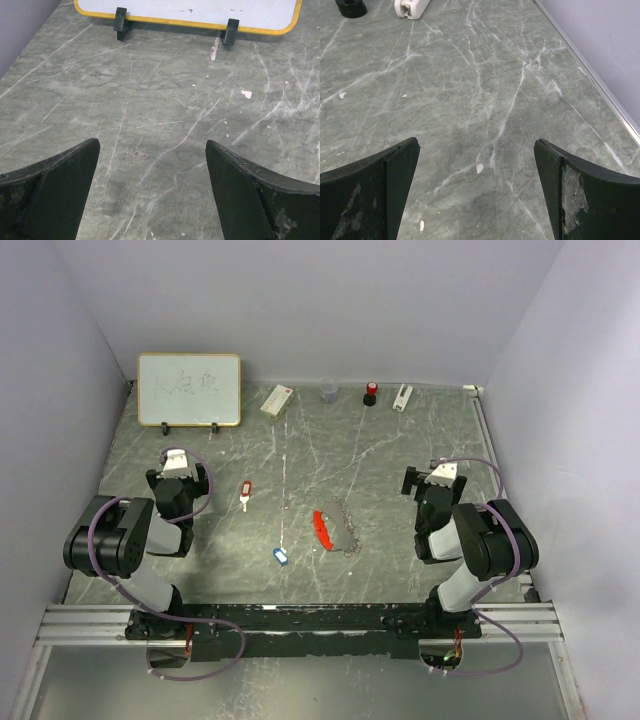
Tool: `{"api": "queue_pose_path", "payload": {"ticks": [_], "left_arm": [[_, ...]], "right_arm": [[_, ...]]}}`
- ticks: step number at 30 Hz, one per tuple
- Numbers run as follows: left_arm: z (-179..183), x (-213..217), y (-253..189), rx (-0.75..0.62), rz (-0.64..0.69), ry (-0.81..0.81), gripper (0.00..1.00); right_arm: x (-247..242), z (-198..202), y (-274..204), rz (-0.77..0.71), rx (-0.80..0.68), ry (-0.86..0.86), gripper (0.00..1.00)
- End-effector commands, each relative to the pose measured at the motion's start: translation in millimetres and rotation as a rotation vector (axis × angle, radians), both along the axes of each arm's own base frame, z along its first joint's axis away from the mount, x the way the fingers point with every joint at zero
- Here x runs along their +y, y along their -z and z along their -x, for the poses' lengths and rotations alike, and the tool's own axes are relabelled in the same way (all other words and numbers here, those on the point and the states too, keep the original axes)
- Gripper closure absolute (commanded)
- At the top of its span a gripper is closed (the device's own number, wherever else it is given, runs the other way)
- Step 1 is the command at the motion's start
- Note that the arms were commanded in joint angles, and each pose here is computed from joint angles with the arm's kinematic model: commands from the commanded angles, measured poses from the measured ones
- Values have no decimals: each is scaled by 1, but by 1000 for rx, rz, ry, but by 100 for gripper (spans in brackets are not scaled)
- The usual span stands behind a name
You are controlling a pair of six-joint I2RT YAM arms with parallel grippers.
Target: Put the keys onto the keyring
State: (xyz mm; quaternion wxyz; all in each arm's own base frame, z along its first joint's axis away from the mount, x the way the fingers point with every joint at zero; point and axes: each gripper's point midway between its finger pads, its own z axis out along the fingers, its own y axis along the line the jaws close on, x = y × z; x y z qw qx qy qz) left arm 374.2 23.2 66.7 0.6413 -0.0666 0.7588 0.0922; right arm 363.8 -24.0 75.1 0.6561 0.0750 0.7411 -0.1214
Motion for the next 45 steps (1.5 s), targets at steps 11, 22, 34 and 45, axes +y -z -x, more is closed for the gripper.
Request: {"api": "queue_pose_path", "payload": {"ticks": [11,22,34,45], "left_arm": [[-26,-21,-97,-59,94,58,2],[12,-101,-189,-112,513,399,2],[38,-118,-203,-142,610,497,2],[67,-161,-154,-14,560,540,6]], "right_arm": [[21,-13,-94,5,-51,33,0],[120,22,-168,-235,67,-365,0],[142,59,-125,-369,188,-483,0],[182,99,-26,-310,448,-509,7]]}}
